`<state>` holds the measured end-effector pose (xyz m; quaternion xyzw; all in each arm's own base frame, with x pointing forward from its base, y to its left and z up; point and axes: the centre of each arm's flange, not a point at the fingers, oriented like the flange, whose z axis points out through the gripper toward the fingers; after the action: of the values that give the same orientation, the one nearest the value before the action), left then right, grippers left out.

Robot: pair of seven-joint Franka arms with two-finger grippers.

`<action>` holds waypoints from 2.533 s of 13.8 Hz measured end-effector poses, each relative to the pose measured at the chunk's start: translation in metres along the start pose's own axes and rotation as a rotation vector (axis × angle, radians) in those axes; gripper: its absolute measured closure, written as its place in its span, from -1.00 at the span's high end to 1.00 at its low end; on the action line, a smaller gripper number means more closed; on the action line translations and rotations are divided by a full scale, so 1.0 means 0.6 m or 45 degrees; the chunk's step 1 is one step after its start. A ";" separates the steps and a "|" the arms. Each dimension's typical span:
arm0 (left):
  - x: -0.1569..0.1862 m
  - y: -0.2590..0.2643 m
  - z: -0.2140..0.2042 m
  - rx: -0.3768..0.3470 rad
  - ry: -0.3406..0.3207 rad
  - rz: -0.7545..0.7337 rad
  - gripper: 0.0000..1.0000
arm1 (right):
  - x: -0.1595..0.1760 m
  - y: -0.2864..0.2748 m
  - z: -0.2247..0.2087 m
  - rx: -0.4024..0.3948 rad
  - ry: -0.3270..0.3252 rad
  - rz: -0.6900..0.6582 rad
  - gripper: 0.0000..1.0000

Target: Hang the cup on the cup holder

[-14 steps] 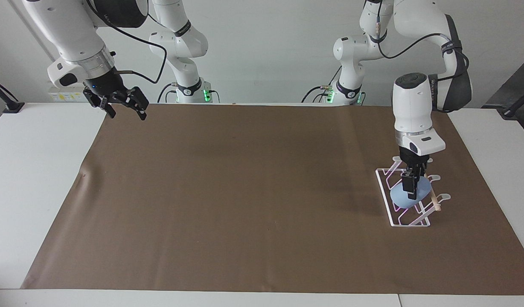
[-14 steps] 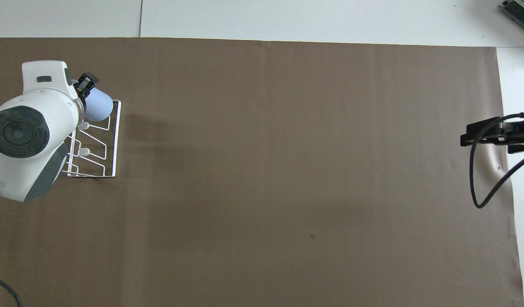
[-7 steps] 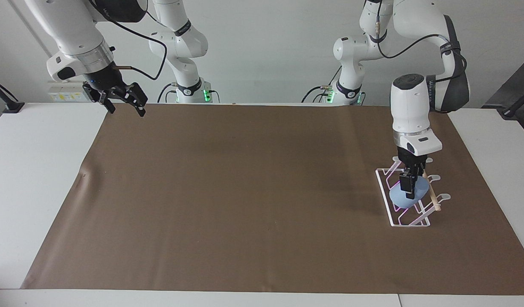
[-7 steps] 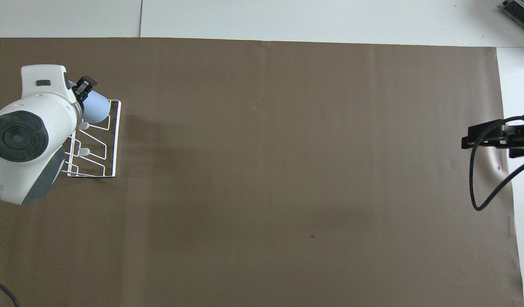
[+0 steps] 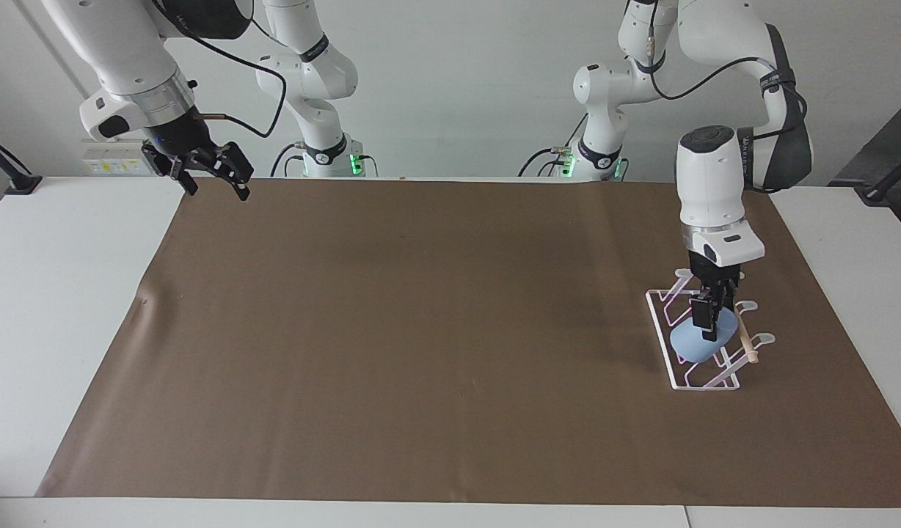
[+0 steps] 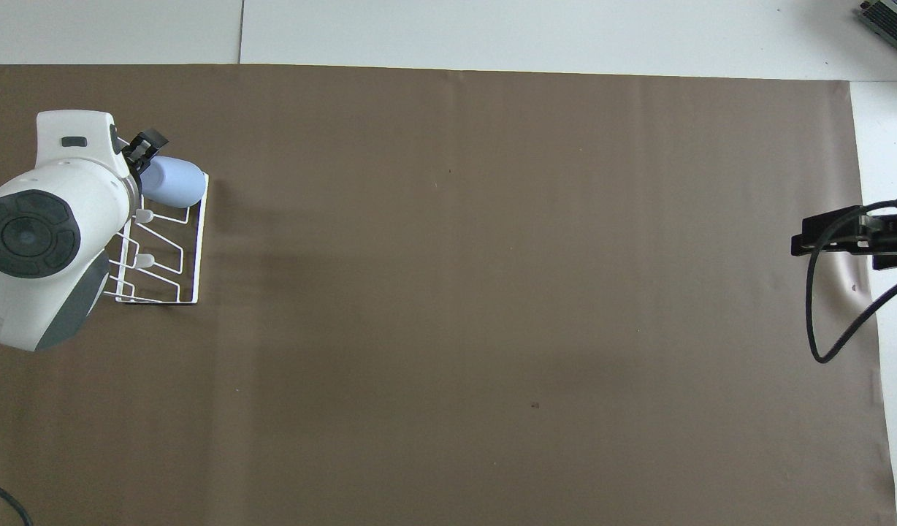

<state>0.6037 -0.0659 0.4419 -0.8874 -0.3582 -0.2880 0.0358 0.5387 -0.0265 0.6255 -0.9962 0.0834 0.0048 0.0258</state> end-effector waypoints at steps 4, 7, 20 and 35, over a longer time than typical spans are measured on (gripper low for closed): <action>0.016 0.003 -0.024 0.001 0.025 0.016 1.00 | 0.001 0.004 0.000 -0.028 0.005 0.000 1.00; 0.028 0.002 -0.052 0.004 0.050 0.066 1.00 | 0.000 0.001 0.000 -0.050 0.007 -0.009 1.00; 0.148 -0.033 -0.176 -0.119 -0.490 0.681 1.00 | -0.001 0.011 -0.003 -0.093 -0.002 -0.125 1.00; 0.188 -0.120 -0.238 -0.074 -0.807 0.998 1.00 | -0.004 0.000 -0.002 -0.075 -0.013 -0.111 1.00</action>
<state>0.5523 0.0186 0.6108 -0.9996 0.0168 0.0207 0.0059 0.5364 -0.0261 0.6268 -0.9991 0.0397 0.0111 -0.0029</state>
